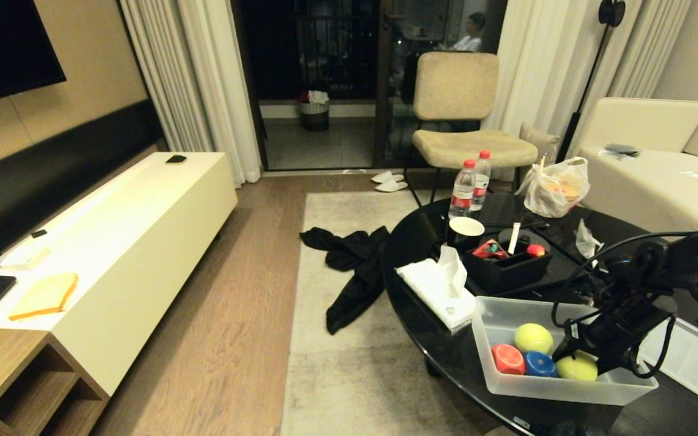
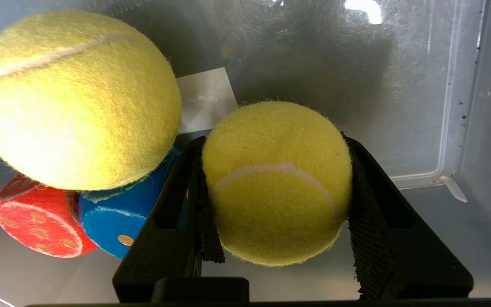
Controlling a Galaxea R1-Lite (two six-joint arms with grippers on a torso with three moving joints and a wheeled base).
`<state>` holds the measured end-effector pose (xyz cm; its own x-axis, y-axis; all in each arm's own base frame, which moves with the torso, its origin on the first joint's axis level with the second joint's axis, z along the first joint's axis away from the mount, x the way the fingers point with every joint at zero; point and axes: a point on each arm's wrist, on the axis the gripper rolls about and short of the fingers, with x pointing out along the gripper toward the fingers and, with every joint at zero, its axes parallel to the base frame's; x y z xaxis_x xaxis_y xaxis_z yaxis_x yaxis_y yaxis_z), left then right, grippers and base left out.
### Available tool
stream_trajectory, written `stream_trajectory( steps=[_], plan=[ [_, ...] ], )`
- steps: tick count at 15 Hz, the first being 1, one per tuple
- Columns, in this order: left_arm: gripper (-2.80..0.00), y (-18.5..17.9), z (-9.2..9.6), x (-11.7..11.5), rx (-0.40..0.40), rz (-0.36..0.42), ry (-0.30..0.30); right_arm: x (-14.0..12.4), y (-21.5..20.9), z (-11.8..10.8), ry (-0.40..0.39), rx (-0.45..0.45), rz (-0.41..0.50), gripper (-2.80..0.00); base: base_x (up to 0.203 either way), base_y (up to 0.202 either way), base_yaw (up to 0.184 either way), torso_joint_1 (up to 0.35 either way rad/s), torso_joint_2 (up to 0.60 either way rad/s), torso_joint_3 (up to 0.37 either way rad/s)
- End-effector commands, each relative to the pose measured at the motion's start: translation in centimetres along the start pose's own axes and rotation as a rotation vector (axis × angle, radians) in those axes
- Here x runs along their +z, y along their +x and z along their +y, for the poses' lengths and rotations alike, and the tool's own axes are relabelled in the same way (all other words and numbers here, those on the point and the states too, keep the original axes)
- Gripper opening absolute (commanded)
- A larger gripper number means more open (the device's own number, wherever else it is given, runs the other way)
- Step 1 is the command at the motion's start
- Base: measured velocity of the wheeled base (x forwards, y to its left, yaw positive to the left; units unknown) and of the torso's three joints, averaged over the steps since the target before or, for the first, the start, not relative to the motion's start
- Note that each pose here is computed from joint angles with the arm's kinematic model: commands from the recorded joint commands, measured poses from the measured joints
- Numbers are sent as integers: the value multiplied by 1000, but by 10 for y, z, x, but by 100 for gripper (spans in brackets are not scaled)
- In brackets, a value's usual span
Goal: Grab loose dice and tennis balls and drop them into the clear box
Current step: Put the ball in the box
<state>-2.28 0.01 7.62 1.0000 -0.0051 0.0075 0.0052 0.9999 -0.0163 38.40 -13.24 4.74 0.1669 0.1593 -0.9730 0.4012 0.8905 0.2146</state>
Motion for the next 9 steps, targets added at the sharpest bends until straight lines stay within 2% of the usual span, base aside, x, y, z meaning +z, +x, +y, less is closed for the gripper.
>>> stream_trajectory(
  steps=[1, 9],
  plan=[
    [-280, 0, 0, -1, 1, 3, -1, 0, 4, -1, 4, 0, 14, 0, 0, 0, 0, 0, 0, 0],
    [-280, 0, 0, -1, 1, 3, 1, -1, -19, 4, 0, 19, -41, 0, 0, 0, 0, 0, 0, 0]
  ],
)
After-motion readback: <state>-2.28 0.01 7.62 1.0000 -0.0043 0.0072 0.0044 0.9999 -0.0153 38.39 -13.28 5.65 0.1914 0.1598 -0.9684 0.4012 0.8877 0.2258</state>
